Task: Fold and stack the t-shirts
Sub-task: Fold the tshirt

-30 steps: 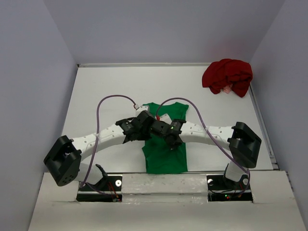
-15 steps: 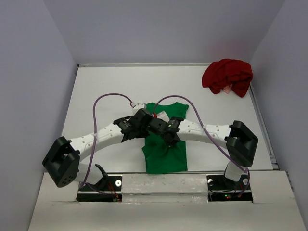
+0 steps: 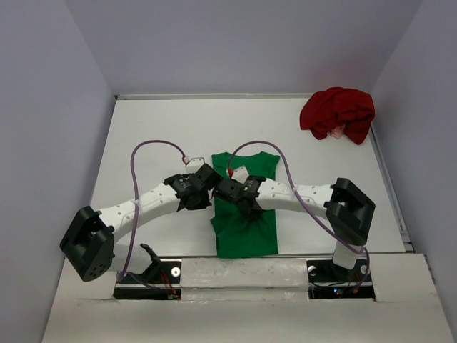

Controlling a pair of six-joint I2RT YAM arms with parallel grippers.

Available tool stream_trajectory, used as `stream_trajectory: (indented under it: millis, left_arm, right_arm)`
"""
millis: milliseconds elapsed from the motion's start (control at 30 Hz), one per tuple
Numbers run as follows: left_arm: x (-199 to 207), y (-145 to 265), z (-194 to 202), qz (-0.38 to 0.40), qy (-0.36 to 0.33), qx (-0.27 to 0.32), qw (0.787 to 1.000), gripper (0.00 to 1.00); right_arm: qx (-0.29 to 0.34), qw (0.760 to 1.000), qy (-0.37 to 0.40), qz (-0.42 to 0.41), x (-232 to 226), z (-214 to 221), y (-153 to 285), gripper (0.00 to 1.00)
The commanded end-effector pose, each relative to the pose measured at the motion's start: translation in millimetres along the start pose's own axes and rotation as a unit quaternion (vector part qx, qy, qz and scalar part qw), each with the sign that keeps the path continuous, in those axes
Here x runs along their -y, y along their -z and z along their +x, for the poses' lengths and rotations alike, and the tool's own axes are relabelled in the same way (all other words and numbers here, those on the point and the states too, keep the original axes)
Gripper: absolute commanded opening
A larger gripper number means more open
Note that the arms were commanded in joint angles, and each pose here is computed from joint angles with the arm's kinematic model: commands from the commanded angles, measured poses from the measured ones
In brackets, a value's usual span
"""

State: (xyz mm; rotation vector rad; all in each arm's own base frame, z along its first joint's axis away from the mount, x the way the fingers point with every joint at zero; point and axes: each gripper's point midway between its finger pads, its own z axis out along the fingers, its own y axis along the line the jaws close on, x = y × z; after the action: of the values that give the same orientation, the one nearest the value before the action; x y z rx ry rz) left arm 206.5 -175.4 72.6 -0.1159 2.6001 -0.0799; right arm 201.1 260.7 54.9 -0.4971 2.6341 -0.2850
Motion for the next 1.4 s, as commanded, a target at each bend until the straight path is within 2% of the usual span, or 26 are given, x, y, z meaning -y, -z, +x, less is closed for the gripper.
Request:
stream_trajectory:
  millis: [0,33,133,267,467,633,700,733,767,800,833,867,900,933,1067,1233,1333,1367]
  left_arm:
    - [46.5,51.9,-17.3,0.084,-0.018,0.082,0.993,0.11]
    - [44.4,52.8,-20.5,0.079,-0.016,0.09,0.993,0.15]
    - [38.5,54.8,-25.4,0.067,-0.011,0.102,0.992,0.32]
    - [30.9,58.4,-34.7,0.053,-0.002,0.126,0.991,0.47]
    - [35.4,66.2,-59.7,0.038,-0.003,0.16,0.986,0.48]
    - [43.4,68.2,-83.9,0.023,-0.01,0.179,0.983,0.49]
    - [48.8,67.3,-98.4,0.029,-0.007,0.184,0.982,0.41]
    - [56.2,67.5,-107.8,0.046,0.002,0.193,0.98,0.34]
    - [63.6,63.3,-106.1,0.07,0.0,0.177,0.982,0.24]
    - [60.0,55.2,-115.2,0.075,0.012,0.173,0.982,0.11]
    - [68.7,50.6,-117.6,0.105,0.012,0.163,0.981,0.07]
    - [68.9,43.6,-120.5,0.111,0.015,0.155,0.982,0.0]
    - [63.1,36.4,-129.3,0.113,0.028,0.152,0.982,0.0]
    - [67.9,34.8,-134.2,0.133,0.032,0.149,0.979,0.0]
    - [61.8,24.3,-157.8,0.146,0.055,0.151,0.976,0.0]
    - [64.2,10.1,-175.7,0.146,0.056,0.148,0.977,0.0]
    - [75.3,-8.6,-177.6,0.159,0.046,0.116,0.979,0.0]
    - [80.4,-23.6,-169.5,0.162,0.039,0.088,0.982,0.0]
  right_arm:
    - [0.005,0.999,-0.05,0.021,-13.6,-23.2,-50.7,0.62]
    - [0.008,0.998,-0.05,0.027,-11.5,-23.6,-51.9,0.69]
    - [0.018,0.998,-0.052,0.041,-0.9,-28.1,-50.3,0.79]
    - [0.058,0.996,-0.052,0.044,15.3,-53.7,-23.4,0.82]
    - [0.091,0.993,-0.051,0.057,36.4,-90.9,2.3,0.85]
    - [0.091,0.992,-0.066,0.062,62.9,-114.5,-2.8,0.85]
    - [0.09,0.992,-0.085,0.027,75.1,-125.8,-11.2,0.79]
    - [0.111,0.989,-0.101,0.005,75.8,-139.3,-13.8,0.73]
    - [0.112,0.988,-0.096,-0.042,72.1,-143.6,-10.1,0.53]
    - [0.109,0.987,-0.109,-0.053,83.8,-144.6,-17.5,0.44]
    - [0.136,0.98,-0.119,-0.078,83.5,-158.8,-16.7,0.23]
    - [0.143,0.976,-0.098,-0.135,73.4,-161.7,-10.3,0.16]
    - [0.146,0.973,-0.097,-0.154,72.7,-163.5,-10.5,0.13]
    - [0.15,0.968,-0.101,-0.172,74.6,-166.8,-14.5,0.0]
    - [0.144,0.956,-0.116,-0.227,79.3,-170.9,-27.4,0.0]
    - [0.116,0.962,-0.1,-0.227,71.4,-169.5,-46.3,0.0]
    - [0.093,0.965,-0.103,-0.223,67.0,-165.7,-59.7,0.0]
    - [0.089,0.965,-0.107,-0.221,66.5,-163.7,-62.2,0.0]
